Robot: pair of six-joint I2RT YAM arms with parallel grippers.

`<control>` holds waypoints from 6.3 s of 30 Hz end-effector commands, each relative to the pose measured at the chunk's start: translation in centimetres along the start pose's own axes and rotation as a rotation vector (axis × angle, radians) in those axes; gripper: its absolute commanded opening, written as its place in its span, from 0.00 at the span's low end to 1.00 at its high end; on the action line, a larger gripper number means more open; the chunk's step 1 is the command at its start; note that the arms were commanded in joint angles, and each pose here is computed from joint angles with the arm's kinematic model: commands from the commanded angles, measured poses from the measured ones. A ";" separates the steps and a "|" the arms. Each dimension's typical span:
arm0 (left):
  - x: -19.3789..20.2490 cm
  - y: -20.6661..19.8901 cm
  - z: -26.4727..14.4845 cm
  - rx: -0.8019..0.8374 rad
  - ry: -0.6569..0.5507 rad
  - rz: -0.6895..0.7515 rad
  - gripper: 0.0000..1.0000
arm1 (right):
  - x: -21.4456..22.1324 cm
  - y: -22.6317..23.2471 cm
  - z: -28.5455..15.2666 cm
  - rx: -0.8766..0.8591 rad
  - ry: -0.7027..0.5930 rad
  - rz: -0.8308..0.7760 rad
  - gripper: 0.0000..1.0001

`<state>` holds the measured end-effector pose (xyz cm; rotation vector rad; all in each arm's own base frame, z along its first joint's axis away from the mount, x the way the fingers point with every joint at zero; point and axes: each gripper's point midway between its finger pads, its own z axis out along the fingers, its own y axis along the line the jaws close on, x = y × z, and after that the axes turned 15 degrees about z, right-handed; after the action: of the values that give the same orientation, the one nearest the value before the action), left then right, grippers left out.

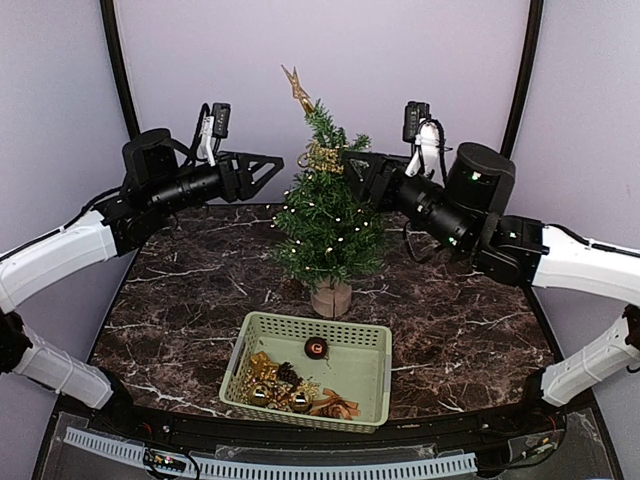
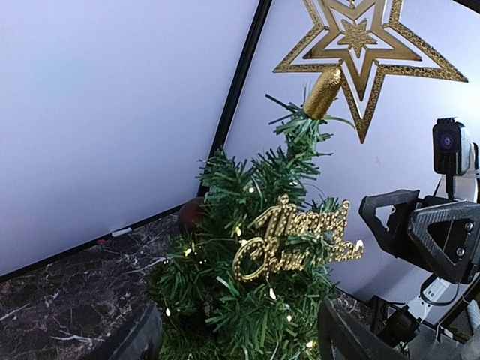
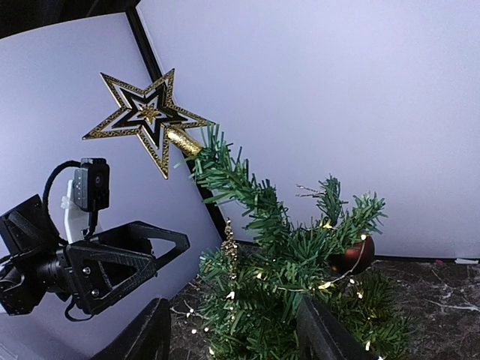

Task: Decorate the small christmas tree
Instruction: Place the ornament words at the top of the tree, then pick up the ornament ball from the bin, then pass from the right arm to the left

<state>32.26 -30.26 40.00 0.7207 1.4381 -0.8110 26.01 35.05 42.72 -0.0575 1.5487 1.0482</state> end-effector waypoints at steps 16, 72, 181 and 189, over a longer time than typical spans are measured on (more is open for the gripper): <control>17.4 -1.3 -13.1 -0.230 0.503 -0.367 0.75 | 8.2 -5.8 -9.2 0.029 0.307 0.080 0.78; 32.9 -7.5 -16.5 -0.128 0.937 -0.526 0.34 | 41.6 -4.0 -12.7 0.109 1.324 -0.206 0.49; 4.8 -19.8 -6.9 0.519 0.174 -0.183 0.00 | 13.0 3.8 -10.5 -0.600 0.320 0.462 0.90; 2.7 -21.4 -6.3 0.622 0.151 -0.155 0.00 | 13.6 6.0 -9.6 -0.696 0.316 0.424 0.91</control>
<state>11.98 -36.71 35.82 1.1165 1.4917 -1.3380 12.23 39.29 30.01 -0.3462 1.6220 1.8884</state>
